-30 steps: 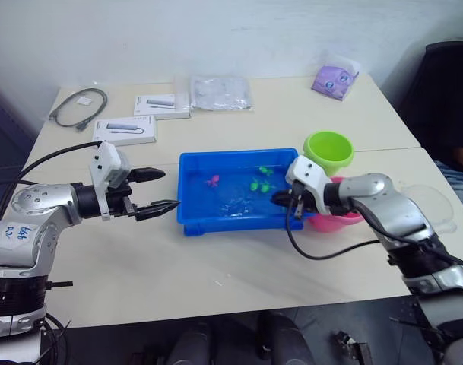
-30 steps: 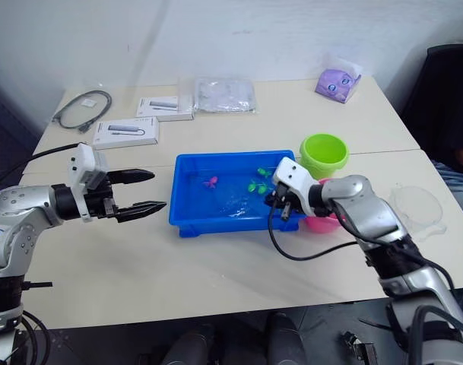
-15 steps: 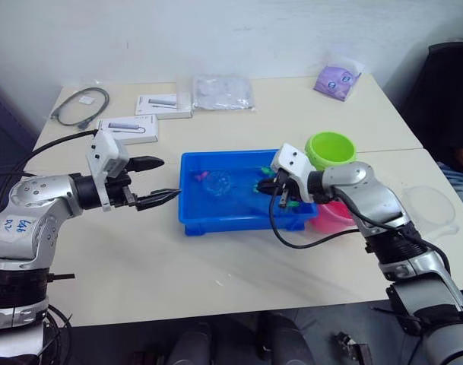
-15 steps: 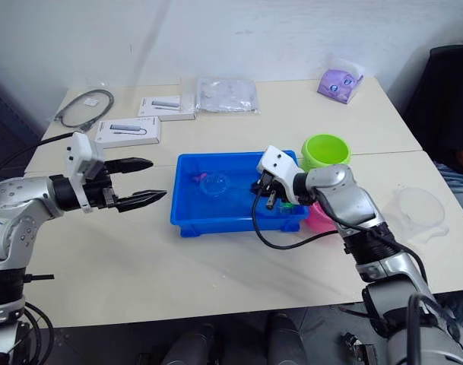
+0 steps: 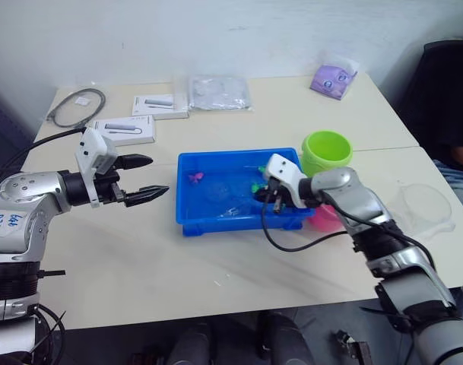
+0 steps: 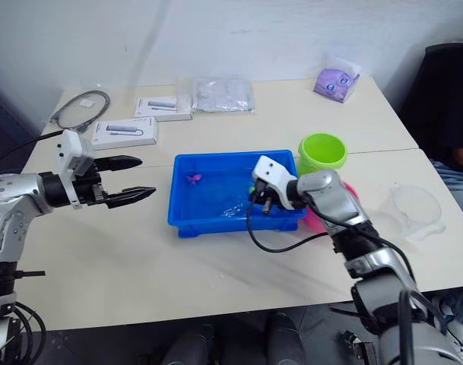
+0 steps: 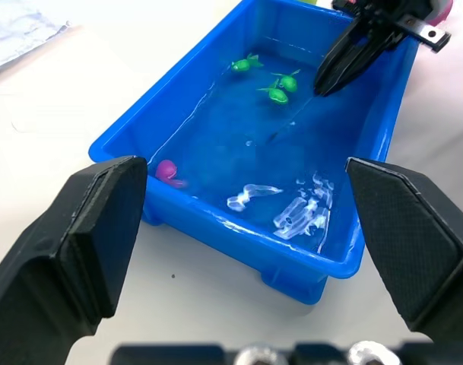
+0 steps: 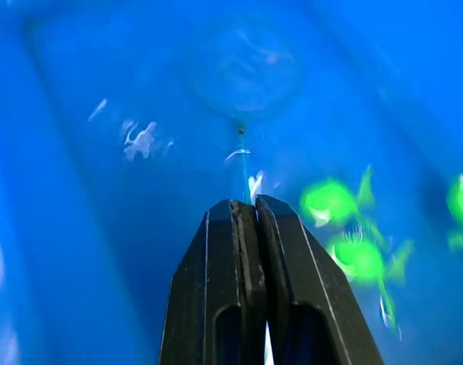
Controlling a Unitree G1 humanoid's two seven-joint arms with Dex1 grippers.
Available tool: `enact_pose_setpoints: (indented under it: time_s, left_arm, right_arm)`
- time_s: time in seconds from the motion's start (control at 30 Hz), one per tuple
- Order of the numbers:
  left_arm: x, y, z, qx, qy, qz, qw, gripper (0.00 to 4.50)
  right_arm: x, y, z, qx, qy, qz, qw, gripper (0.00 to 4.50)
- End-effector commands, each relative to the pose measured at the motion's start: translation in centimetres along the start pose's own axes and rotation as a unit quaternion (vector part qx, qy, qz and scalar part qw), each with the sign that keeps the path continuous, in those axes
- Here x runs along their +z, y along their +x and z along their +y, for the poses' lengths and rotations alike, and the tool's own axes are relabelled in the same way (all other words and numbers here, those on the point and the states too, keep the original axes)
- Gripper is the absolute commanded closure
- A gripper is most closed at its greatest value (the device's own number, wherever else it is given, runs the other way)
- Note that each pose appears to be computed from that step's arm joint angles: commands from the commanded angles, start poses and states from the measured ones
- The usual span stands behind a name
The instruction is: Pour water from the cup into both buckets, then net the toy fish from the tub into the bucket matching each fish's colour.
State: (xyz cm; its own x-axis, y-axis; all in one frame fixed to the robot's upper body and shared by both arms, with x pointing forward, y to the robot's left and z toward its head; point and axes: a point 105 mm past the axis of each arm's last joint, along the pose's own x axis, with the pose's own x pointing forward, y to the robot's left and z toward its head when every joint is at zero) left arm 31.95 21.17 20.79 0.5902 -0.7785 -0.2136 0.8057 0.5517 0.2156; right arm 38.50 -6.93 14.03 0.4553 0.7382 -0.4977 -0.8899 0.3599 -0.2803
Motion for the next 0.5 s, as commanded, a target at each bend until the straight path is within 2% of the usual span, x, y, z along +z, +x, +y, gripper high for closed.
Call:
enact_pose_setpoints:
  time_s: [0.03, 0.23, 0.37, 0.5]
  left_arm:
    - [1.1, -0.9, 0.2, 0.012, 0.025, -0.007, 1.0, 0.01]
    - [1.5, -1.1, 0.0, 0.01, 0.023, -0.011, 1.0, 0.01]
    - [1.6, -0.9, -0.3, -0.007, 0.018, -0.017, 1.0, 0.01]
    - [2.4, 0.2, -0.8, -0.039, 0.019, -0.034, 0.998, 0.01]
  right_arm:
    - [2.3, 0.4, -0.7, -0.016, -0.027, -0.033, 0.999, 4.5]
    - [4.5, 0.1, -0.5, -0.012, -0.031, -0.073, 0.997, 4.5]
    - [5.0, -1.5, 0.3, -0.004, -0.031, -0.092, 0.995, 4.5]
    - [4.4, -4.2, 1.3, -0.01, -0.046, -0.098, 0.994, 4.5]
